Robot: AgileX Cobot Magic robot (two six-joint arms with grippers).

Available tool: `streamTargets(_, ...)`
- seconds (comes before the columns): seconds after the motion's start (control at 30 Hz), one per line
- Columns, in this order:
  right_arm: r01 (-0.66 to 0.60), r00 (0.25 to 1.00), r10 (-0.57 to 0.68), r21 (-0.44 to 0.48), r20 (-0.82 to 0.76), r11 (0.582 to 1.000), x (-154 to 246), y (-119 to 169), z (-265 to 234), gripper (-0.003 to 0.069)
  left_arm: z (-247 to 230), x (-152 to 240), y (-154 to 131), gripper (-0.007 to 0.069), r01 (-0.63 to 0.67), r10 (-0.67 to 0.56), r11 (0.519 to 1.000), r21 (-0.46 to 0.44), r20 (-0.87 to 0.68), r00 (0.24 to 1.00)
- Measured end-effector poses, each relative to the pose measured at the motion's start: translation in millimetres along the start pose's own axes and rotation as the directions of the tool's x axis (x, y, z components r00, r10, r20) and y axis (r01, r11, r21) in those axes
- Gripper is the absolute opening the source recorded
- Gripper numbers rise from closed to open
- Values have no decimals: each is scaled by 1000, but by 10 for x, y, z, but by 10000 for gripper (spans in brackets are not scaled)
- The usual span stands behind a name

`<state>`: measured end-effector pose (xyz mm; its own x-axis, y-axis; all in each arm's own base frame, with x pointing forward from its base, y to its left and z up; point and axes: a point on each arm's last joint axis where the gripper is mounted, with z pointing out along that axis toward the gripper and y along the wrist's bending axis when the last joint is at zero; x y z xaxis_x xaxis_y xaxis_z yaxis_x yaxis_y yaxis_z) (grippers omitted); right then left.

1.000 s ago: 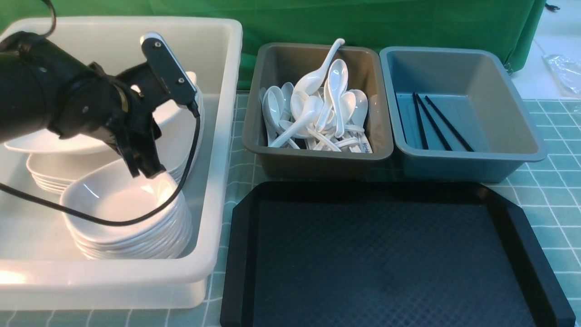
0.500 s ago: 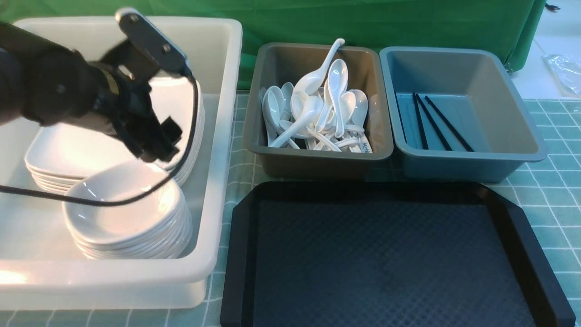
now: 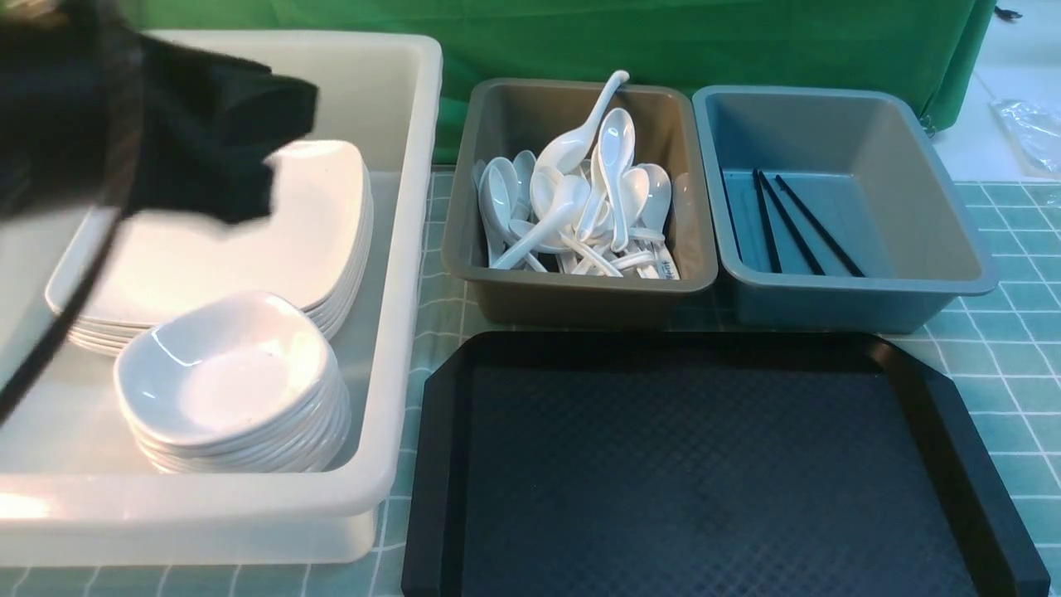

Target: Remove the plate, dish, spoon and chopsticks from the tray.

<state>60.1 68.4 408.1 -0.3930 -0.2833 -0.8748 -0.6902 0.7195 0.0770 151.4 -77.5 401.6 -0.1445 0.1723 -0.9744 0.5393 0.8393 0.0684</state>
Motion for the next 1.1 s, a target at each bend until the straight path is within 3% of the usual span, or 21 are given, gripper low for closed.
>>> streamTargets(0.07, 0, 1000, 0, 0, 0, 1000, 0, 0, 0, 34, -217, 153, -84, 24, 2, -2, 1000, 5, 88, 996)
streamTargets(0.33, -1, 1000, 1, 0, 0, 1000, 0, 0, 0, 52, -621, 711, -135, 9, 26, -5, 997, -73, 267, 964)
streamTargets(0.8, -5, 1000, 5, 7, 1, 1000, -2, -7, 0, 82, -515, 1292, -161, 11, -228, 234, 969, -98, 59, 970)
streamTargets(0.97, -76, 997, 72, 125, 34, 989, -16, -137, -20, 80, -502, 1364, -173, 11, -239, 240, 968, -75, 12, 971)
streamTargets(1.1, -122, 992, 107, 273, 71, 954, 178, -314, -8, 20, -502, 1377, -176, 11, -242, 243, 968, -69, 0, 970)
